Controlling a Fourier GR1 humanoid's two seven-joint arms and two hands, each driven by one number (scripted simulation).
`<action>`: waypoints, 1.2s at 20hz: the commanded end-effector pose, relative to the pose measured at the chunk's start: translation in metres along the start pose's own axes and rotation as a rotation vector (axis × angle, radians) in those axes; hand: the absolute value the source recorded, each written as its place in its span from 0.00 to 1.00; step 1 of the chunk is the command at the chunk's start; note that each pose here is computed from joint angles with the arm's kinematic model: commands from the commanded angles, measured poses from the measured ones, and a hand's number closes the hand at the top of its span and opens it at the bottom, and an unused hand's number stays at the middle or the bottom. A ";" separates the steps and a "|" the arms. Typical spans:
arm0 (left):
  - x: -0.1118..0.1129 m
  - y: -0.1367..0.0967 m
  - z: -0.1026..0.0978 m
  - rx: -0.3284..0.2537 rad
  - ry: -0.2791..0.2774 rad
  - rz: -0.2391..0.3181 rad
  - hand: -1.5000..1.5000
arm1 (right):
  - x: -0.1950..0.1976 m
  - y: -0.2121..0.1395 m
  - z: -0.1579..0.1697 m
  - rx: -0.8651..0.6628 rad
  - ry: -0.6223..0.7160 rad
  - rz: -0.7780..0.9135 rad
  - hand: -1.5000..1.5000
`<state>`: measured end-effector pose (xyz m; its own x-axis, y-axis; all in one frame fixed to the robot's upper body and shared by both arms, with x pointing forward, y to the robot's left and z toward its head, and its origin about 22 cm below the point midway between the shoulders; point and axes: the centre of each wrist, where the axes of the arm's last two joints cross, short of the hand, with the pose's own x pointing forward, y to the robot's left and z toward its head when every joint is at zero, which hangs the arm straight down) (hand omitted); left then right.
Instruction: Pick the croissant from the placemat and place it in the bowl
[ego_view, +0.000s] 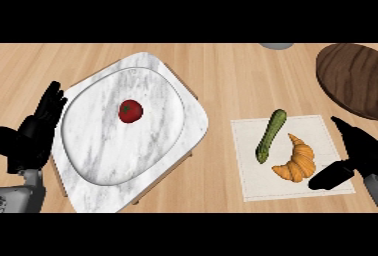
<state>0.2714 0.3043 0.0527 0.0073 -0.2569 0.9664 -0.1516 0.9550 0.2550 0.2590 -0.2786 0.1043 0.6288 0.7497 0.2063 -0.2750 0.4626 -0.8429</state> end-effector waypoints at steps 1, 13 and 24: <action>0.013 -0.008 -0.014 0.021 0.012 0.003 0.50 | 0.017 0.010 0.001 -0.031 0.088 0.051 0.00; 0.013 0.016 -0.021 0.018 0.003 -0.004 0.50 | 0.016 0.056 -0.024 0.079 0.127 0.016 0.00; -0.008 -0.007 0.003 0.014 -0.019 -0.001 0.50 | 0.029 0.077 -0.054 0.055 0.147 0.040 0.00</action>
<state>0.2750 0.3031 0.0531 0.0047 -0.2558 0.9667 -0.1601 0.9541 0.2532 0.2770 -0.2554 0.0258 0.6792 0.7171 0.1563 -0.3126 0.4753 -0.8224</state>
